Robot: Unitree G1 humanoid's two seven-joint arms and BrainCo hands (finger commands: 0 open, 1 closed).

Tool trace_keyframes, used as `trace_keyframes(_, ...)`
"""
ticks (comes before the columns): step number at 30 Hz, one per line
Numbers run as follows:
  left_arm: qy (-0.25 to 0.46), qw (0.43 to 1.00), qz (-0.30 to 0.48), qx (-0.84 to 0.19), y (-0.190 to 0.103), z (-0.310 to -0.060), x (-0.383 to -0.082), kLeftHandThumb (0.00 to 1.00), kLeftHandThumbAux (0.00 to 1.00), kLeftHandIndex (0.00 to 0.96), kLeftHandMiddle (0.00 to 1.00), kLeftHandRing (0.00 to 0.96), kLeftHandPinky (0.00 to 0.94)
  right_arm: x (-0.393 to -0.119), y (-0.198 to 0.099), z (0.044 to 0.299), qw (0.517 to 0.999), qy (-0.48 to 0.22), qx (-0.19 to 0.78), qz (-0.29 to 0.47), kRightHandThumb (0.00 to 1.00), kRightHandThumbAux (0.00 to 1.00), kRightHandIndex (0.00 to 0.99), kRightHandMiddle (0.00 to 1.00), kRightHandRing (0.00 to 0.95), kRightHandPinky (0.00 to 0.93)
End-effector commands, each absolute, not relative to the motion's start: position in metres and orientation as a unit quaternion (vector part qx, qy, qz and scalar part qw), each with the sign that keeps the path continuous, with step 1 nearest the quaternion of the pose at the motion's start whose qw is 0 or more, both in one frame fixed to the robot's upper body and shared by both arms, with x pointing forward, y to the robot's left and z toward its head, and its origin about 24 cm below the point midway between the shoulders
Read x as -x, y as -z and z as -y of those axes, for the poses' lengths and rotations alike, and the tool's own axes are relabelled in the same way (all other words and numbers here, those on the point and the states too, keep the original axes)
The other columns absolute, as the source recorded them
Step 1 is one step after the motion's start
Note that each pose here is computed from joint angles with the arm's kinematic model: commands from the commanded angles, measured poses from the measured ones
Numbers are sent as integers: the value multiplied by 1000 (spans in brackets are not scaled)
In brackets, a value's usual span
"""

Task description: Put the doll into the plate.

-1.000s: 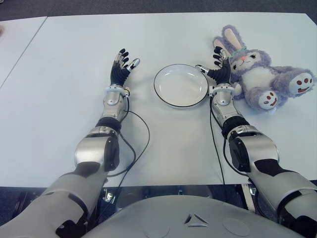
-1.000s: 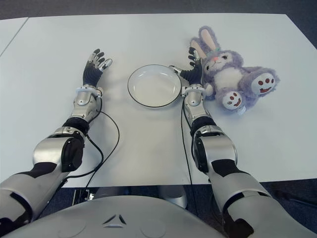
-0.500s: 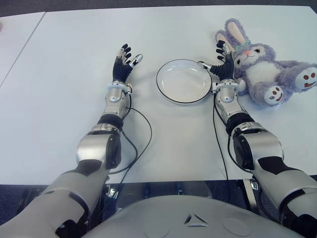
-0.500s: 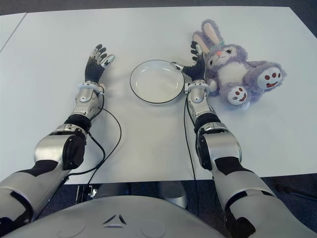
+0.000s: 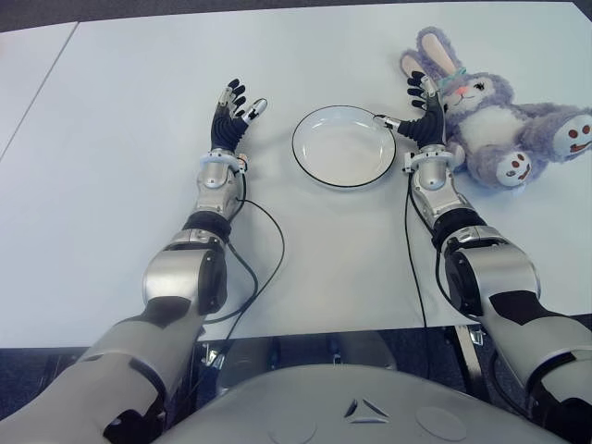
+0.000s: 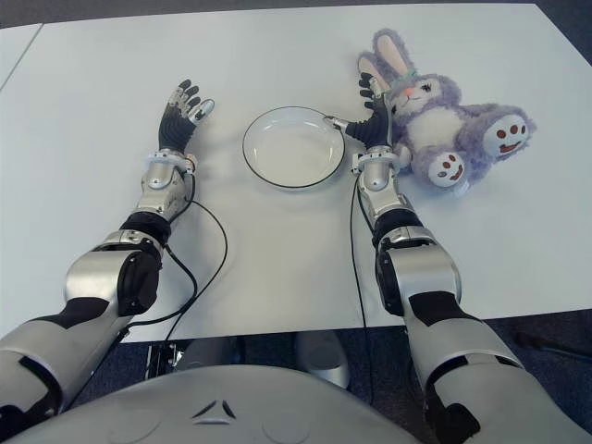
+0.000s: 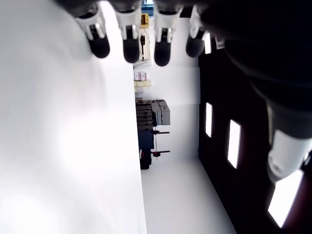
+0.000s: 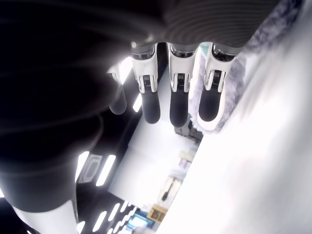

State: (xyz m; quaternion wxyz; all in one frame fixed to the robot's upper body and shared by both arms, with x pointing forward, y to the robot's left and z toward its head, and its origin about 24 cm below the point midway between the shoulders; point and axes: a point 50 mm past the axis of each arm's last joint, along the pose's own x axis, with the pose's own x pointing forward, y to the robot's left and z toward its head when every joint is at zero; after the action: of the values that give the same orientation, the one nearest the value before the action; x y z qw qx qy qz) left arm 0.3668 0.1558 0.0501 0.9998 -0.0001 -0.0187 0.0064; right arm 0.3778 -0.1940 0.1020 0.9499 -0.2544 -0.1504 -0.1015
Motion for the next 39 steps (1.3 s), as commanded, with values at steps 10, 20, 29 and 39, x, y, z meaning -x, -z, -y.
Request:
trace_keyframes(10,-17,964,-266,16,79,-149,-276,0,588,47,102,87,64,-391,-153,194,927,99,278,231,18,808,131,185,174,186)
trace_keyframes(20,-15,964,-265,15,79,-148,-276,0,587,46,100,88,68,-392,-162,194,921,99,285,248,20,791,105,157,156,177)
trace_keyframes(29,-13,964,-266,12,79,-148,-276,0,587,43,96,86,68,-392,-167,195,918,99,286,258,8,787,86,141,144,163)
trace_keyframes(39,-13,963,-269,12,79,-147,-276,0,592,45,92,83,64,-393,-170,196,914,98,295,260,0,782,92,140,143,166)
